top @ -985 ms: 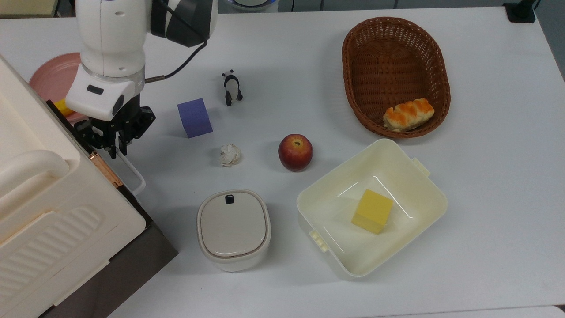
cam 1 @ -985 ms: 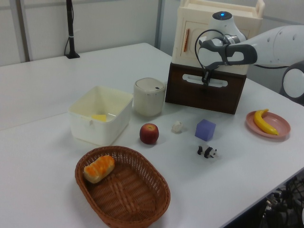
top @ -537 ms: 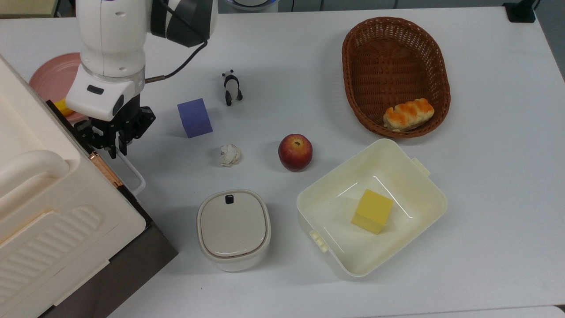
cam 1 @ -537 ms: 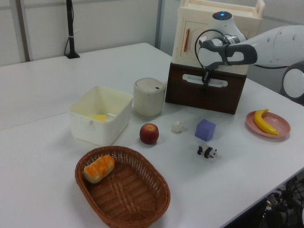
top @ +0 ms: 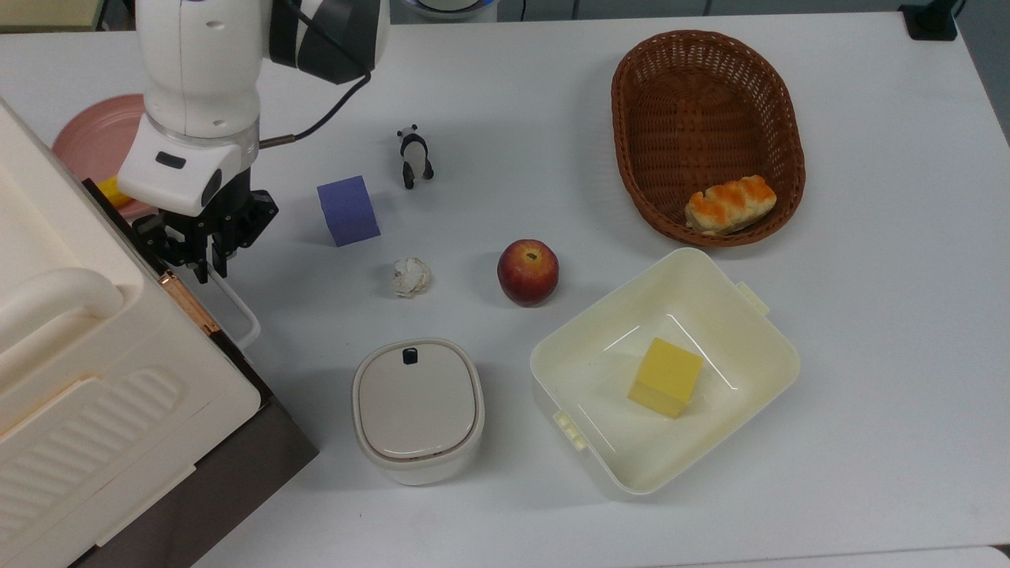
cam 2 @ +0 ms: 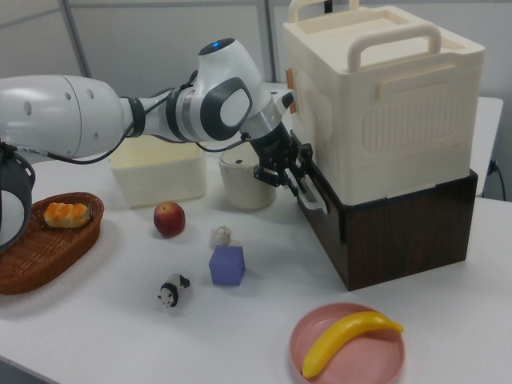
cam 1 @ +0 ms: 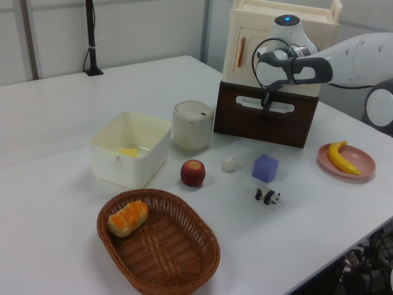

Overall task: Slide the drawer open
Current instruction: 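Pull the drawer handle outward from the cabinet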

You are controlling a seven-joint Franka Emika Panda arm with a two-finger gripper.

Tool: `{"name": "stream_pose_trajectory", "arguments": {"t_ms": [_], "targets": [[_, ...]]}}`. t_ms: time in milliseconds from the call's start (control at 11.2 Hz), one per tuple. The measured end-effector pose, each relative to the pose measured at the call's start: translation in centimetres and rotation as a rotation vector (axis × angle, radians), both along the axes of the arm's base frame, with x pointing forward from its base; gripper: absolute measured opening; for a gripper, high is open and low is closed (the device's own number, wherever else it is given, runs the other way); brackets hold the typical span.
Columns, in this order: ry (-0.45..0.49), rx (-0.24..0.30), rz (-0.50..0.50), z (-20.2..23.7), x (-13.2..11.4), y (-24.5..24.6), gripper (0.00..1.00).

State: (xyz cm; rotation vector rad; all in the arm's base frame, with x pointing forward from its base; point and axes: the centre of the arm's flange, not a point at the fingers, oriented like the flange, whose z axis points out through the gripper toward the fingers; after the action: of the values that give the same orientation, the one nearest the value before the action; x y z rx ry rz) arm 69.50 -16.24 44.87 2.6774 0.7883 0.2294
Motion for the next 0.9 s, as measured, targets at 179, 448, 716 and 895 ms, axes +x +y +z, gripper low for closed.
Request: {"name": "stream_pose_trajectory", "arguments": {"t_ms": [179, 448, 716, 895], "targets": [[0.001, 0.001, 0.001, 0.0, -0.1, 0.1, 0.15], [0.005, 0.004, 0.005, 0.0, -0.4, 0.4, 0.15], [0.009, 0.007, 0.008, 0.1, -0.8, 0.8, 0.15], [0.013, 0.01, 0.012, 0.1, -1.1, 1.1, 0.15]]}}
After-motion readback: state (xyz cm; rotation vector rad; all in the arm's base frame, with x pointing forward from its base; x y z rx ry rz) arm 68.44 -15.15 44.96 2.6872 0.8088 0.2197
